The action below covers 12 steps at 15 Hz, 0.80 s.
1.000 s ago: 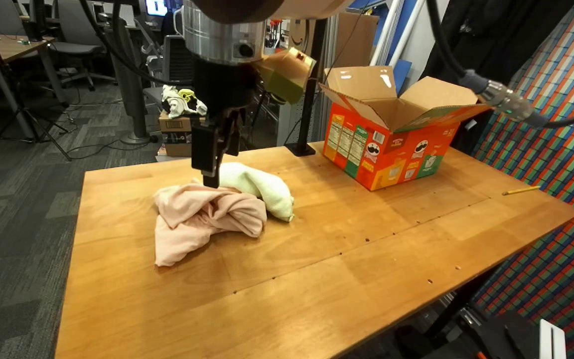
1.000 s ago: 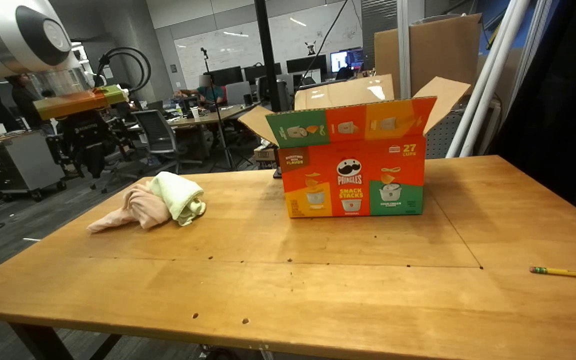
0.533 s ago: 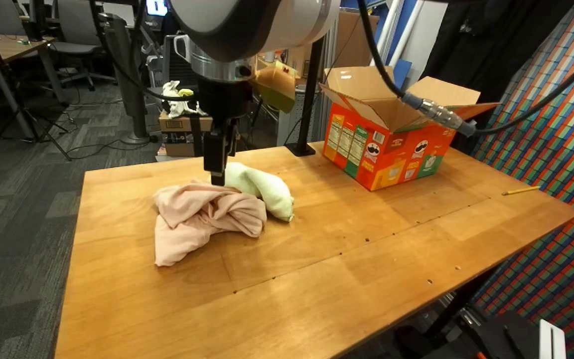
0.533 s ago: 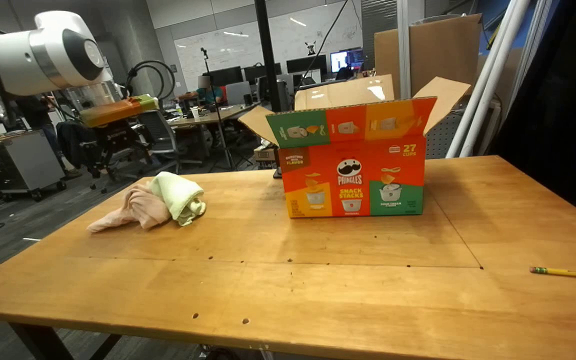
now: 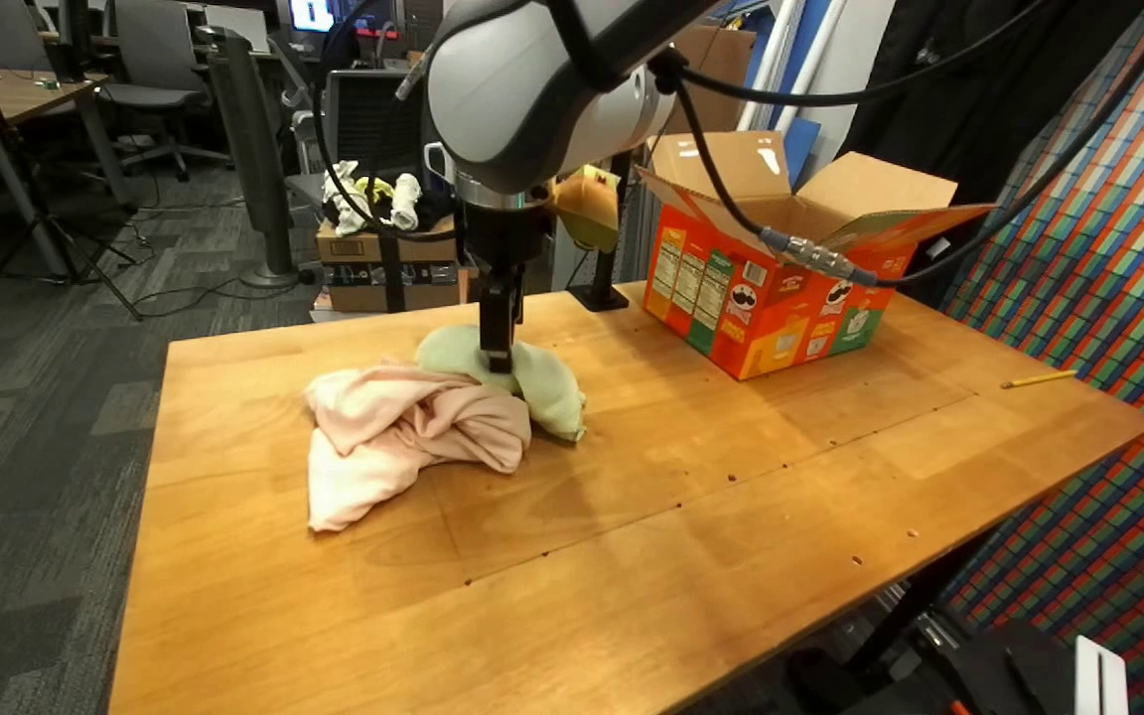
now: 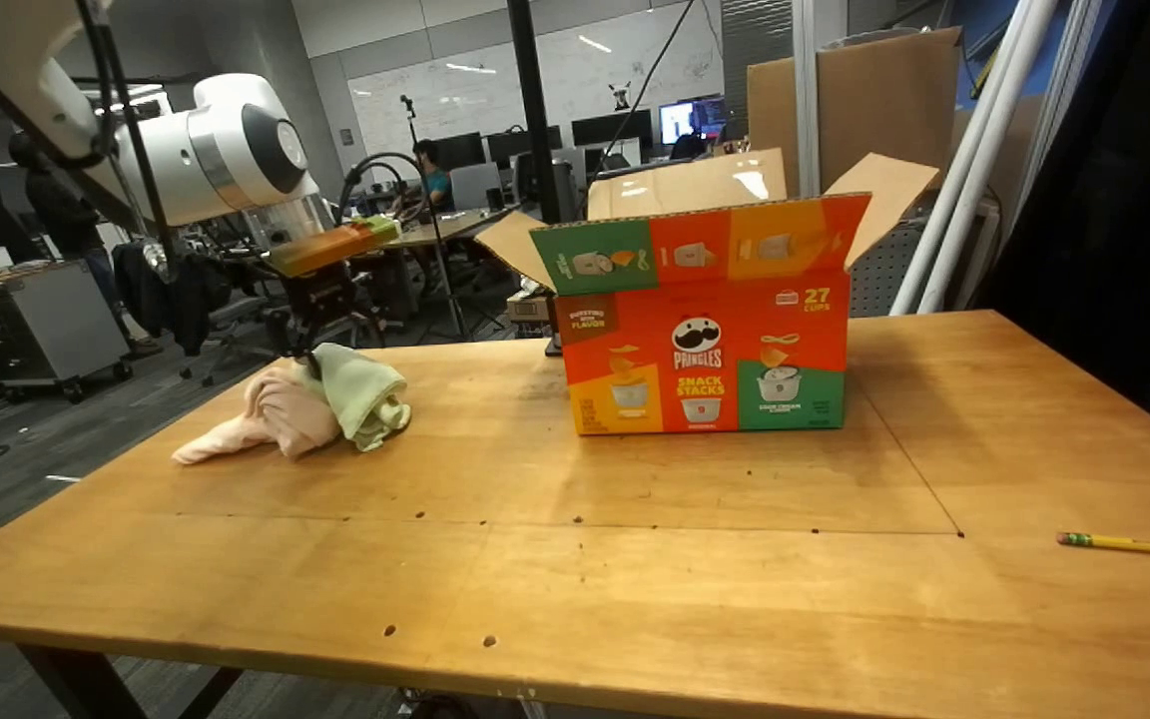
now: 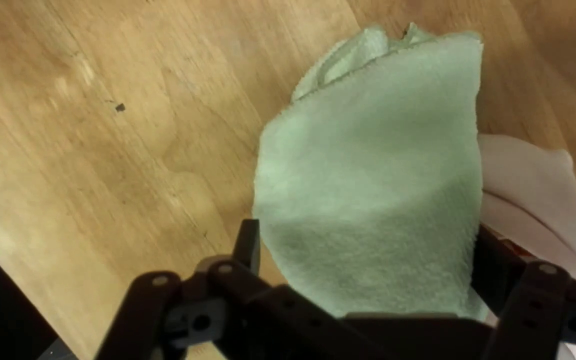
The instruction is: Pick up the clothes from the table and put them in the box.
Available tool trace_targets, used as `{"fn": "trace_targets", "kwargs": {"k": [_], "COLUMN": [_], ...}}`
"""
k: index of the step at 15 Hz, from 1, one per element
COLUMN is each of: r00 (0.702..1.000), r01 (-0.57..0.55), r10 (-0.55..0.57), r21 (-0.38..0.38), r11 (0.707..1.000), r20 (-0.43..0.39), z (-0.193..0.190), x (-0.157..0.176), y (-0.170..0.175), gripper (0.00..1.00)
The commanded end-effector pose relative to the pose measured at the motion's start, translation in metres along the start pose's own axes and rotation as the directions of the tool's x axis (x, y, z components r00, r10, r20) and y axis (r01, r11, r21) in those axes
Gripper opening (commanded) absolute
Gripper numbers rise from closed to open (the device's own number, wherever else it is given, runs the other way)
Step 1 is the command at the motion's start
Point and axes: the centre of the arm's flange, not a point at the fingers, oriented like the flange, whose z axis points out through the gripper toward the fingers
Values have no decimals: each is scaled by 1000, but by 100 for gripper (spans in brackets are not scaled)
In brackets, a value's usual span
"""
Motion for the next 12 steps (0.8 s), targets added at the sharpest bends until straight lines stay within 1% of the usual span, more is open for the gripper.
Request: {"fn": "trace_targets", "kwargs": {"k": [1,2,3,4,6,9,11,12], "r00": [999,999,999,998,997,997,997,997], "r01": [14,20,24,28,44,43,24,11], "r10": [-14,-20,-24,-28,-43,-40,-19,-6], "r21": [-3,-2,-1,-1,-14,-41,-60,-68], "r11": [1000,1000,1000,1000,999,998,998,998], "r20": [35,43,48,53,65,72,73,72], "z": [8,12,14,15,13,1,-13,-21], "x": [9,11,12,14,17,21,21,21], "y": [-7,-11,-14,-17,-22,-26,-26,-26], "gripper": [75,74,68,58,44,19,6,1]}}
